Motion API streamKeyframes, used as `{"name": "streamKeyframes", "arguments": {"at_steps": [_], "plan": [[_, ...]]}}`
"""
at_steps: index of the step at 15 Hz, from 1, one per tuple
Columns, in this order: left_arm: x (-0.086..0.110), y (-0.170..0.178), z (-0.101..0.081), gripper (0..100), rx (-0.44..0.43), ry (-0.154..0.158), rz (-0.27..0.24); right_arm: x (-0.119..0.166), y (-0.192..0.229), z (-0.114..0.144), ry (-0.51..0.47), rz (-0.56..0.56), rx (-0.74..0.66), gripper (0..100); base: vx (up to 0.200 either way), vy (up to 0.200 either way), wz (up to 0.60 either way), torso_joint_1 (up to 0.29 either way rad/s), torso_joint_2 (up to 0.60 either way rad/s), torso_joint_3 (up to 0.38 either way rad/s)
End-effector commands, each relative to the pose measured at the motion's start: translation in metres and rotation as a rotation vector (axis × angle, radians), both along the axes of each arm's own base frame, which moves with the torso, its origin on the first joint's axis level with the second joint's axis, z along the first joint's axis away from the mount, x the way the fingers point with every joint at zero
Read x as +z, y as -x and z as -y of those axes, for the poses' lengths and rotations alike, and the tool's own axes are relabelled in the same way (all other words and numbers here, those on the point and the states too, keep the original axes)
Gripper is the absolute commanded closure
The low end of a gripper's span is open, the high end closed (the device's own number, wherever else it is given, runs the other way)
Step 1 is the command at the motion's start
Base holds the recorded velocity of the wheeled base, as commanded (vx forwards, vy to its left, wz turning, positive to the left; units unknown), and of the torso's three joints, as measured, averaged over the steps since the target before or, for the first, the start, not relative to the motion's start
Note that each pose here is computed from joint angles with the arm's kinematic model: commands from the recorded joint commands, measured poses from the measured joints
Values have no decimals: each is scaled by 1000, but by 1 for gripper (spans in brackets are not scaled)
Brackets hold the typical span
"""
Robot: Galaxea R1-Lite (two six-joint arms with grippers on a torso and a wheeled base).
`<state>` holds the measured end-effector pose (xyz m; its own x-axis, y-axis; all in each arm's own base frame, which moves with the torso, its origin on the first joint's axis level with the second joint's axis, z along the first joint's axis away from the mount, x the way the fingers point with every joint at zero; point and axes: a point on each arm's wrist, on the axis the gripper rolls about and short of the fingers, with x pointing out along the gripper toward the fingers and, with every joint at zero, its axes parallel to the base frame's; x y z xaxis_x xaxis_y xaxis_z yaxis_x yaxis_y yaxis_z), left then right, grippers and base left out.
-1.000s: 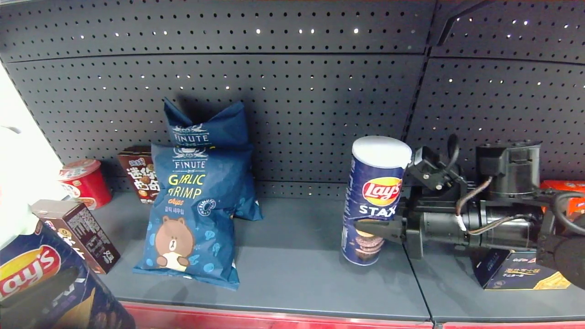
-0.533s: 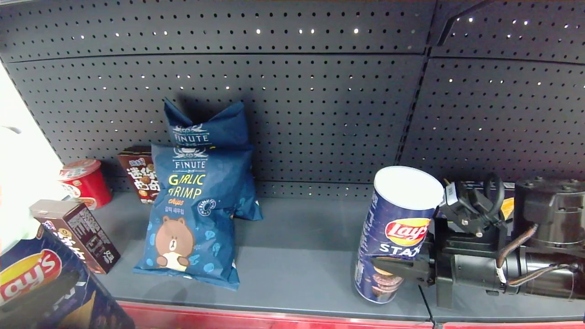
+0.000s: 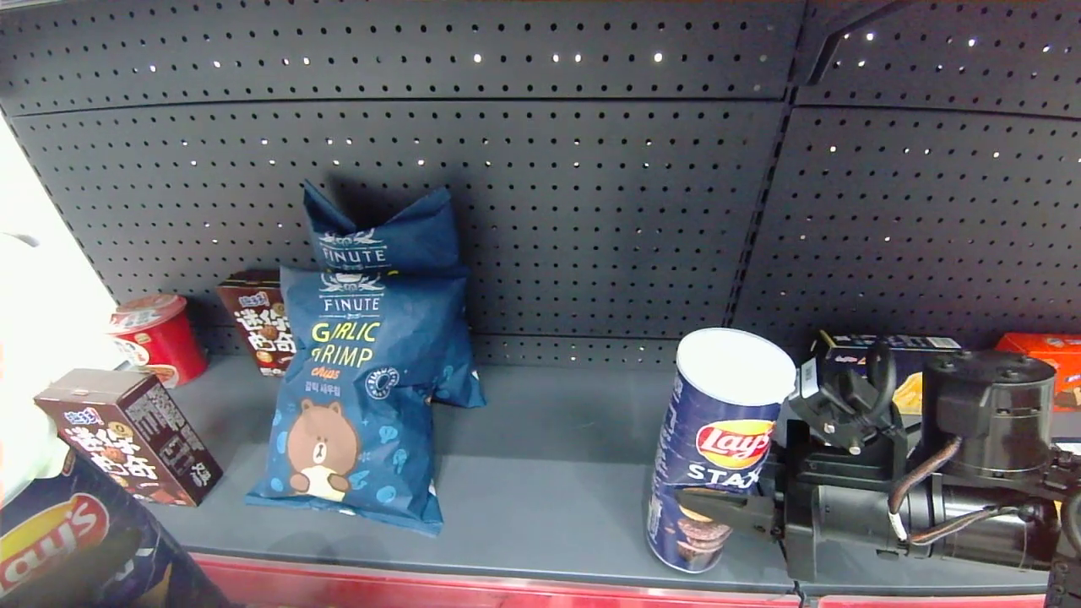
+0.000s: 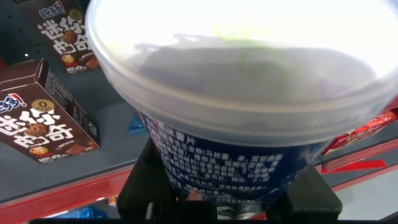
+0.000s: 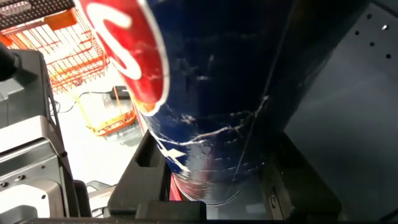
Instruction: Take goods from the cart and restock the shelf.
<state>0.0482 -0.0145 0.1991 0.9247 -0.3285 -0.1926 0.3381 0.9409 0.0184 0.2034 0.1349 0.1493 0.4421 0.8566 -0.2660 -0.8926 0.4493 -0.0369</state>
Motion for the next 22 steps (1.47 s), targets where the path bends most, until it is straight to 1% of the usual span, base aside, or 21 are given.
{"name": "streamKeyframes", "arguments": {"at_steps": [1,13,14,17,22], "plan": [[0,0,0,100,-1,1,3,-6,-6,-4,11,-18,2,100,0,0,0,0,0,0],[-1,0,0,100,-1,4,-3,-20,-22,-14,32,-43,5,100,0,0,0,0,0,0],[-1,0,0,100,-1,4,-3,-20,-22,-14,32,-41,6,0,0,0,0,0,0,0],[-1,0,0,100,-4,5,-4,-17,-18,-12,36,-31,-16,0,0,0,0,0,0,0],[0,1,0,100,-6,6,1,-4,11,9,11,12,-32,0,0,0,0,0,0,0]]}}
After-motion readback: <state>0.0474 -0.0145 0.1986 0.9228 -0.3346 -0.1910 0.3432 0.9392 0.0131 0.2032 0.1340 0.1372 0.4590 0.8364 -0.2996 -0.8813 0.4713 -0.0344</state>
